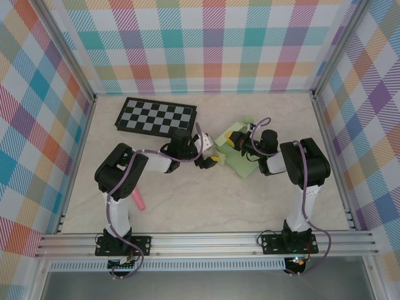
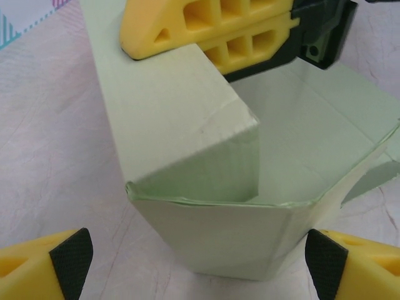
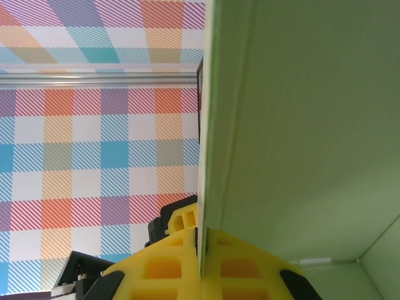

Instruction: Fold the paper box

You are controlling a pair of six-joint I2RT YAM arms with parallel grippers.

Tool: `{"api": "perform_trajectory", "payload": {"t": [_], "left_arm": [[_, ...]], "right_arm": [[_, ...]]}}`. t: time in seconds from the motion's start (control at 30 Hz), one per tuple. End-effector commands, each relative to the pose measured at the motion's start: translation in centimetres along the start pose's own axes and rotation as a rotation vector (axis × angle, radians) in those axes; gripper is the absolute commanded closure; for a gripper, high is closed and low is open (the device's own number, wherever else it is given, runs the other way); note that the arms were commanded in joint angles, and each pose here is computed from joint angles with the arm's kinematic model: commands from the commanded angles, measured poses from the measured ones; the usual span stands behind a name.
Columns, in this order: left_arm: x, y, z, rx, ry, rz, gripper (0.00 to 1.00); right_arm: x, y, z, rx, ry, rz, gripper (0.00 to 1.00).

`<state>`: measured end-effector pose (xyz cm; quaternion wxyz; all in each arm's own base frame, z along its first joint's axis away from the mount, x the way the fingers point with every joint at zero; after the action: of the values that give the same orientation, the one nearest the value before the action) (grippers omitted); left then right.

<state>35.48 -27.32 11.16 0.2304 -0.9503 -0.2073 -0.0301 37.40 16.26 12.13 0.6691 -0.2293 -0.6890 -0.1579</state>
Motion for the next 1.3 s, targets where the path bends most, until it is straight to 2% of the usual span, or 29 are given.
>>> {"api": "perform_trajectory", "payload": {"t": [0.0,0.2,0.57,0.67,0.8,0.97,1.27], "left_arm": [[0.1,-2.1,-1.5,-0.027,0.044,0.059,0.10],[-0.4,-1.7,-1.2,-0.043,0.007,0.035,0.09],[-1.9,-0.8,0.0,0.002,0.006,-0.008,0.07],[-1.1,-0.3,-0.5,-0.040,-0.036,-0.055,0.07],[-0.9,0.2,-1.3,-0.087,-0.095,-0.034,0.07],[-0.3,0.6,-1.3,-0.122,-0.173,-0.081,0.09],[-2.5,-0.1,-1.6,-0.125,-0.177,0.021,0.06]], "right_arm": [[-0.2,-0.3,0.4,0.017,-0.022,0.012,1.00],[-0.5,-0.5,0.2,-0.014,0.000,0.024,1.00],[0.1,-0.7,0.1,-0.057,-0.005,0.038,1.00],[0.2,-0.7,0.3,-0.046,-0.008,0.042,1.00],[0.1,-0.7,0.5,-0.048,-0.004,0.048,1.00],[-0.2,-0.8,0.7,-0.058,0.000,0.058,1.00],[-0.5,-1.0,0.8,-0.063,0.007,0.066,1.00]]}}
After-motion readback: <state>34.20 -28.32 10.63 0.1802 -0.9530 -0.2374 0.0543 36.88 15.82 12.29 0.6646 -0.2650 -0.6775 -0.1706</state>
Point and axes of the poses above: each hand's point on the last joint's axis, 136 mm out from that joint toward the fingers, its own y axis out along the fingers, its own x axis along the line the jaws close on, z = x × y, the point moved 7 cm from there along -y, back along the fingers
